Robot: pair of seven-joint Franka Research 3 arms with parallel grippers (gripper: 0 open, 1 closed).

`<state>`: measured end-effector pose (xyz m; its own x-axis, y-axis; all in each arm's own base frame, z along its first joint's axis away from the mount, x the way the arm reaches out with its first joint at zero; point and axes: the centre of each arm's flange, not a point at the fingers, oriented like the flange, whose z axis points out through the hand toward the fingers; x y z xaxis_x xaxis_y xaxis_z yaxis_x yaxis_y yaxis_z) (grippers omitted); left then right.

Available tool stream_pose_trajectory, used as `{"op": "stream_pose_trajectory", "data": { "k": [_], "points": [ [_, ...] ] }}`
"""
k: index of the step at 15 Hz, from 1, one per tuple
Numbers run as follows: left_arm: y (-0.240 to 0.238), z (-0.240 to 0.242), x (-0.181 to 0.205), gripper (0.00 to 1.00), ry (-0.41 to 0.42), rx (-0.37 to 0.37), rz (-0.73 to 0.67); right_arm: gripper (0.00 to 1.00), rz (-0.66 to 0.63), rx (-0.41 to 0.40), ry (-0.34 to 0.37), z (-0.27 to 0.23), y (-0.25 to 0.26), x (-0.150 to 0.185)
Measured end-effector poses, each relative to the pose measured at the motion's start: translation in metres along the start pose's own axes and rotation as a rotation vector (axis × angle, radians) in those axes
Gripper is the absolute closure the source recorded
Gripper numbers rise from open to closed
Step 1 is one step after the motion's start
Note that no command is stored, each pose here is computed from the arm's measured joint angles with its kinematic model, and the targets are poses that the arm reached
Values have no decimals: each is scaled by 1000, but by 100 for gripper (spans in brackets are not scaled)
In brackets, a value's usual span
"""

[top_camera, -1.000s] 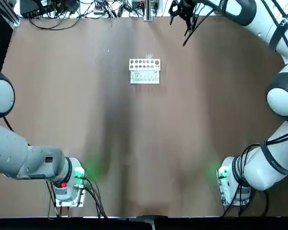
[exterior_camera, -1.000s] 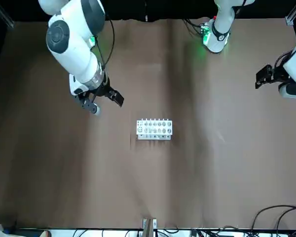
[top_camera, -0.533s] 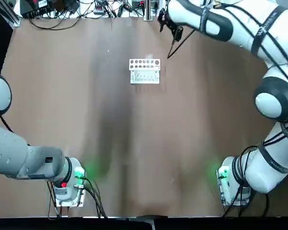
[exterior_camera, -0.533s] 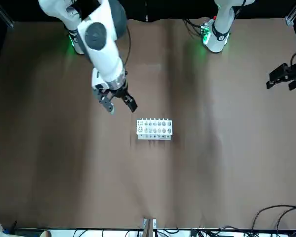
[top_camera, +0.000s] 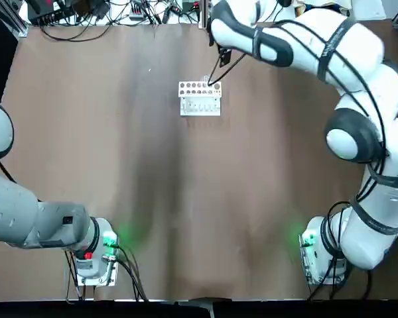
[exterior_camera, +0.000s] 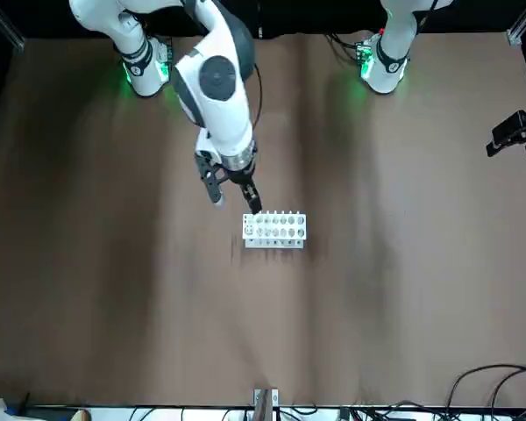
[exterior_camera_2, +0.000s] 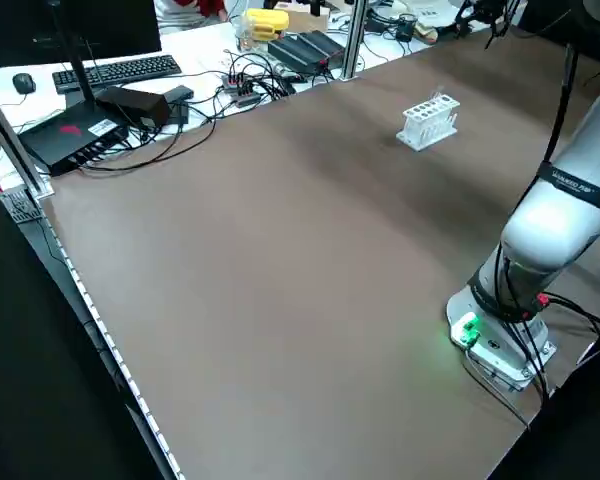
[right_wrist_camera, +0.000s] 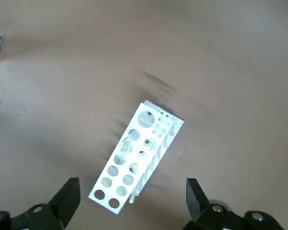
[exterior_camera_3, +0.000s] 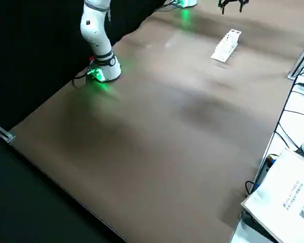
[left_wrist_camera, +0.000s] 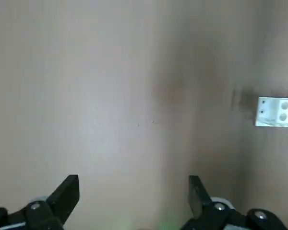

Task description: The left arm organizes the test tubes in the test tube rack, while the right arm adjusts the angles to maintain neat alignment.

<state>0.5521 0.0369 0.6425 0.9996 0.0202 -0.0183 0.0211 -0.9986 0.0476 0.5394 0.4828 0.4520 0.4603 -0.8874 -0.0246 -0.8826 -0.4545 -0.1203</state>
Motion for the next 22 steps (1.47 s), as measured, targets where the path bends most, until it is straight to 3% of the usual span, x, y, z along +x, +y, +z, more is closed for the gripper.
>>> {"op": "stream_pose_trajectory", "data": {
  "k": [5,12,22],
  "points": [
    [-2,6,4,0,-6,13,-6,7,113,54,2,25,-9,-29],
    [-5,29,21,0,-19,22,-8,10,98,65,86,86,0,-74],
    [-3,35,24,0,-29,22,-5,20,197,87,82,114,-9,-67]
  ]
}}
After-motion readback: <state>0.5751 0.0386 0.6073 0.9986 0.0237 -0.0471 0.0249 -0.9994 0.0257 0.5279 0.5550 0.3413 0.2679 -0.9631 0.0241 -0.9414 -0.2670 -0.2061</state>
